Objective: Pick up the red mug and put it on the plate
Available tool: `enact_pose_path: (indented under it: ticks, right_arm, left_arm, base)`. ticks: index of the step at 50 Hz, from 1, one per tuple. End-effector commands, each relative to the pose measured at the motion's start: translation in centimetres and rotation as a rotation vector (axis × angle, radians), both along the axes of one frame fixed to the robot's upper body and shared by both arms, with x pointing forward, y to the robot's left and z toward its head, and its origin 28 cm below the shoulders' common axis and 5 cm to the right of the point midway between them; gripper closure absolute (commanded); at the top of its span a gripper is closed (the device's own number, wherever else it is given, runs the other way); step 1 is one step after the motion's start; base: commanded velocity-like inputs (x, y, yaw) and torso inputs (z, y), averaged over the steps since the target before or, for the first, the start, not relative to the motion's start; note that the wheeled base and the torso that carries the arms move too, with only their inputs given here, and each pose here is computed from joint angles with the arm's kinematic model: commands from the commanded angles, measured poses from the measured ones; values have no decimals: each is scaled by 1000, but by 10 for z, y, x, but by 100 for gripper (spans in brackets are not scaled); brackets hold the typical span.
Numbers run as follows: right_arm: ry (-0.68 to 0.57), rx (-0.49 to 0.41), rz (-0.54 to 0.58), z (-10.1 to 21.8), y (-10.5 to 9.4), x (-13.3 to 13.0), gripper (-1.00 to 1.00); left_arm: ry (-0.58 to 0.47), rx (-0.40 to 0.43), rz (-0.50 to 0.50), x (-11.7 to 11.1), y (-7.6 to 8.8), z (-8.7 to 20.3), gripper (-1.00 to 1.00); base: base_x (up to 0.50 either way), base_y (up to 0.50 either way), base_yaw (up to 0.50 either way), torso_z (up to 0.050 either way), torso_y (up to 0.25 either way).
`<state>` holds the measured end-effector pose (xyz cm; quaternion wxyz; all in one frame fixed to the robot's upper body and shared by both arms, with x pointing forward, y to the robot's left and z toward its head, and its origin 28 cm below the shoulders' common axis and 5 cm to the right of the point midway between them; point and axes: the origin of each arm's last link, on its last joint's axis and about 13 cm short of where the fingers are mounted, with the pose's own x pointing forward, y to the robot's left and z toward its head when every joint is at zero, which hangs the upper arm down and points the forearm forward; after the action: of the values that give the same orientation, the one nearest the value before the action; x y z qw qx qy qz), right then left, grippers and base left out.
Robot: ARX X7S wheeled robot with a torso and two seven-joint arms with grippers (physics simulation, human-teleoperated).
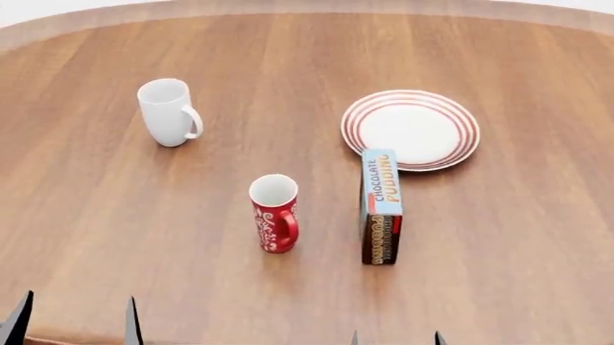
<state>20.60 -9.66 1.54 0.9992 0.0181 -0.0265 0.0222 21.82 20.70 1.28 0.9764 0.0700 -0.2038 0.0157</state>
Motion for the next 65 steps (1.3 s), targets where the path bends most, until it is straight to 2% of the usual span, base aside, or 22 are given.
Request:
enact_pose_path:
  ticks: [1, 42, 65]
  right_arm:
    - [-2, 1, -1, 1, 0, -1, -100]
    - [-6, 10, 0, 1, 0, -1, -100]
    - [-5, 16, -7, 0, 0, 0, -100]
  left_arm:
    - [-1, 0, 0, 0, 0, 0, -100]
    - [0, 3, -1, 0, 0, 0, -100]
    - [-2, 2, -2, 0, 0, 0, -100]
  base:
    - [4, 199, 0, 0, 0]
    - [7, 193, 0, 0, 0]
    - [20, 12, 0, 0, 0]
